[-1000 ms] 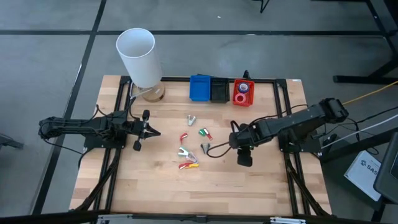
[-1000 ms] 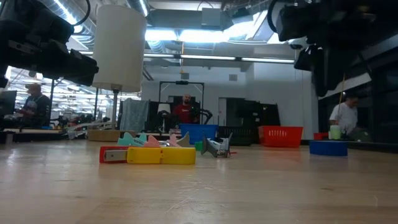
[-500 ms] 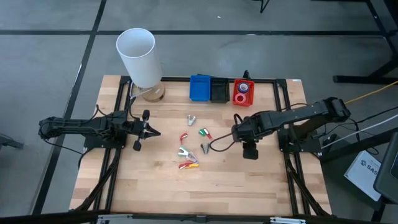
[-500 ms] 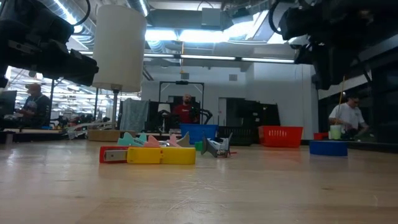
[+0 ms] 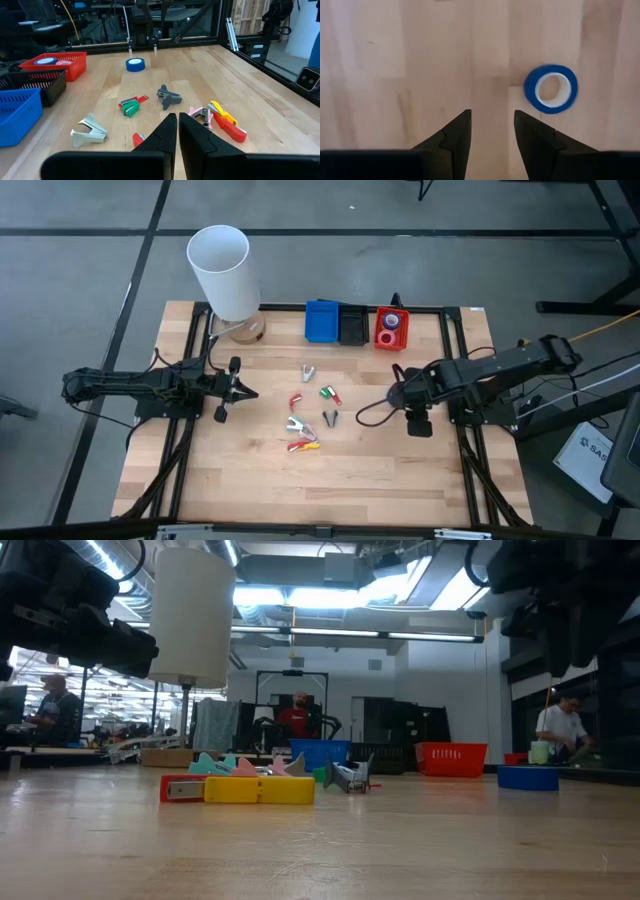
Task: Pick and place Stapler, Stapler remover, tape
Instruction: Put the blue tape into the red bin
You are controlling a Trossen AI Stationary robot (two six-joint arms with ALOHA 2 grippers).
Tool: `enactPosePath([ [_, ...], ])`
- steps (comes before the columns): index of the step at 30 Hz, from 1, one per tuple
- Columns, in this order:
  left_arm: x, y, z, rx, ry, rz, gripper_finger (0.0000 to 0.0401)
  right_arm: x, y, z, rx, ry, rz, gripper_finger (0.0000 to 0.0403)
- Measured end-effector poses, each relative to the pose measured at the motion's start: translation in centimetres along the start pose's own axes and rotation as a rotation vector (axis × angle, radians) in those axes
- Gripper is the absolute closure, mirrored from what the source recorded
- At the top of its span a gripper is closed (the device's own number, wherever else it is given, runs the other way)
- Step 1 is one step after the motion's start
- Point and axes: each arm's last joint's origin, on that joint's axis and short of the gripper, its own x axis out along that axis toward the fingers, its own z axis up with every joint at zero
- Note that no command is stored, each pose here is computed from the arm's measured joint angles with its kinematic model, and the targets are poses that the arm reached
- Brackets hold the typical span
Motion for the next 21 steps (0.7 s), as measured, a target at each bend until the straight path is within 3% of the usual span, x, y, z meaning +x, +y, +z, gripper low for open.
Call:
enactPosePath([
  [4,0.0,0.0,0.0,0.0,0.0,0.0,0.0385,1.2,-1.1,-0.6,0.11,0.0,-0.07,0.0253],
  [11,0.0,0.0,0.0,0.0,0.0,0.0,0.0386,3.7,-3.7,0.1,0.344,-0.032,-0.088,0.0253],
  [21,0.0,0.0,0.0,0.0,0.0,0.0,0.0386,7.1,-5.7,1.7,0.508,0.073,-0.035,0.0253],
])
